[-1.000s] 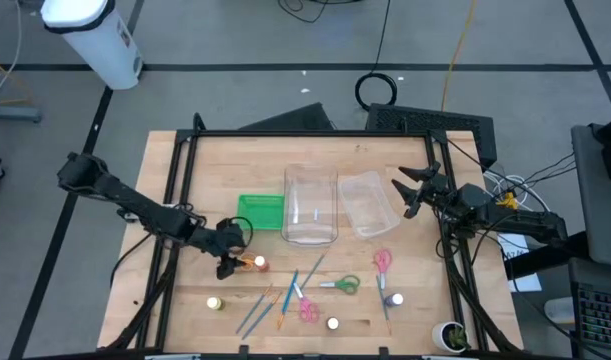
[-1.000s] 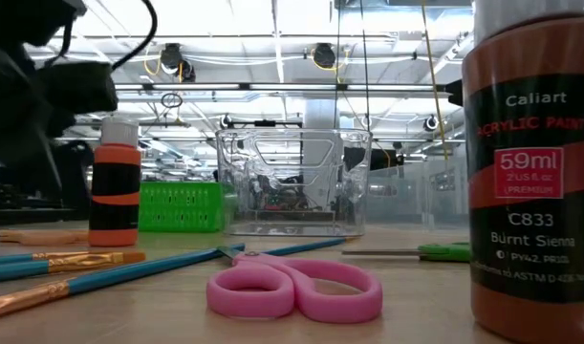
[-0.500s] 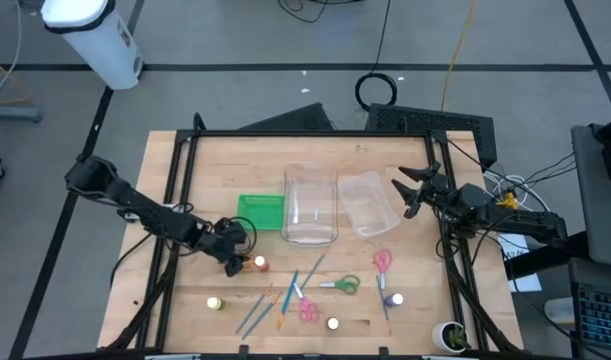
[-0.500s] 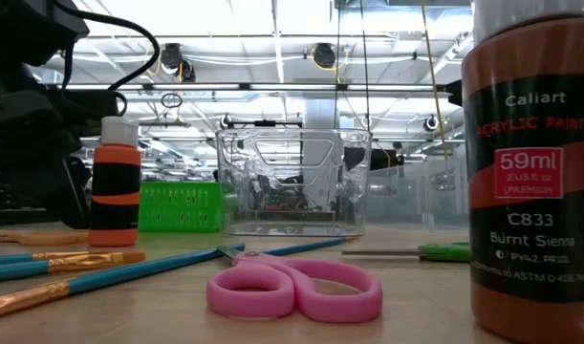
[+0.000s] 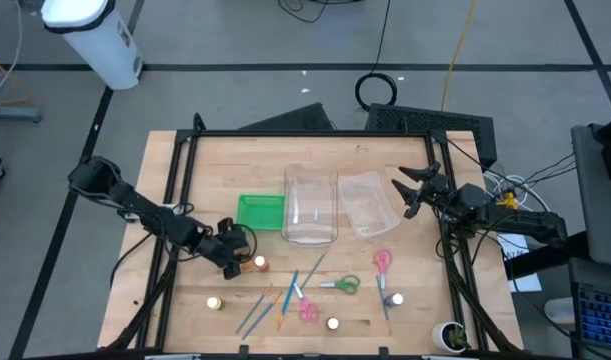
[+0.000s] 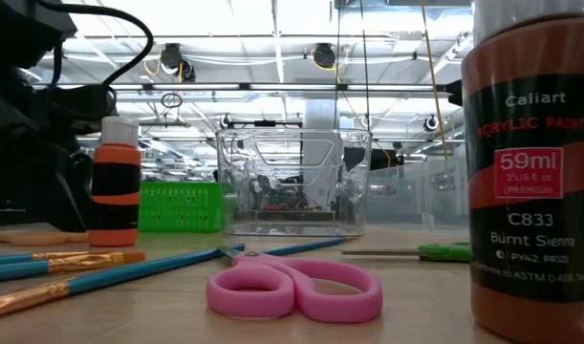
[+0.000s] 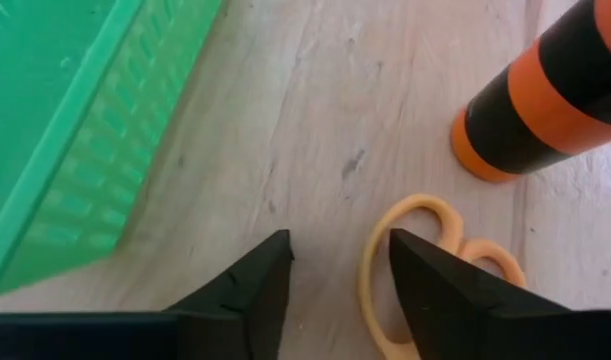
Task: Pick & Place Paint Supplies
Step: Put the yellow scissors into the green bin
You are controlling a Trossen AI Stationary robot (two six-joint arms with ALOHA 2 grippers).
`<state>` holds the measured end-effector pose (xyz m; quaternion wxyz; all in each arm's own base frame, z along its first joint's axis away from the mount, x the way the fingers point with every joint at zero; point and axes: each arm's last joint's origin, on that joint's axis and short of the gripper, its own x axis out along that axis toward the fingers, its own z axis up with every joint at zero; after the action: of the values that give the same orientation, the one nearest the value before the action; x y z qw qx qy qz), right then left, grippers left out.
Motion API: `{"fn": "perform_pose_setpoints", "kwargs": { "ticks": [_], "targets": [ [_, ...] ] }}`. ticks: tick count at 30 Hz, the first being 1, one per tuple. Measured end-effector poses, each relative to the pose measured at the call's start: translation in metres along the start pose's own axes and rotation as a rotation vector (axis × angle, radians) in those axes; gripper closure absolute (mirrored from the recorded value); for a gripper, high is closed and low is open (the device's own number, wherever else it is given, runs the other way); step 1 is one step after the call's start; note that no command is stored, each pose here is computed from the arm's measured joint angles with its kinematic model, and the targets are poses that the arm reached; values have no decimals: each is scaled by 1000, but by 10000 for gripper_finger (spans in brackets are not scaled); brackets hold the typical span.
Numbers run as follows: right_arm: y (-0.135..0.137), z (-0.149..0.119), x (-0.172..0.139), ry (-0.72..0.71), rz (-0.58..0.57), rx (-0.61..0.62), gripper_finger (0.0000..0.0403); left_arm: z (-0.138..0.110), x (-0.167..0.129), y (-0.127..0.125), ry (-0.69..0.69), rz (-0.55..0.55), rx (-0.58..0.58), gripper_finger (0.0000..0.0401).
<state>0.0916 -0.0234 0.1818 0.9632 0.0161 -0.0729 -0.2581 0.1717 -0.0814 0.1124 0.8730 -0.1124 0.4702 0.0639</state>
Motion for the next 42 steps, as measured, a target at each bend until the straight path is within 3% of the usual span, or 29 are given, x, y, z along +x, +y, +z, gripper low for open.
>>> {"fn": "perform_pose_setpoints", "kwargs": {
  "ticks": [25, 33, 42],
  "targets": [
    [0, 0, 0, 0, -1, 0, 186, -3, 0, 2, -16, 34, -83, 391],
    [0, 0, 0, 0, 0, 0, 189, -6, -1, 3, 10, 56, -117, 397],
    [0, 0, 0, 0, 0, 0, 189, 5, -21, -2, -32, 1, -103, 399]
  ]
}}
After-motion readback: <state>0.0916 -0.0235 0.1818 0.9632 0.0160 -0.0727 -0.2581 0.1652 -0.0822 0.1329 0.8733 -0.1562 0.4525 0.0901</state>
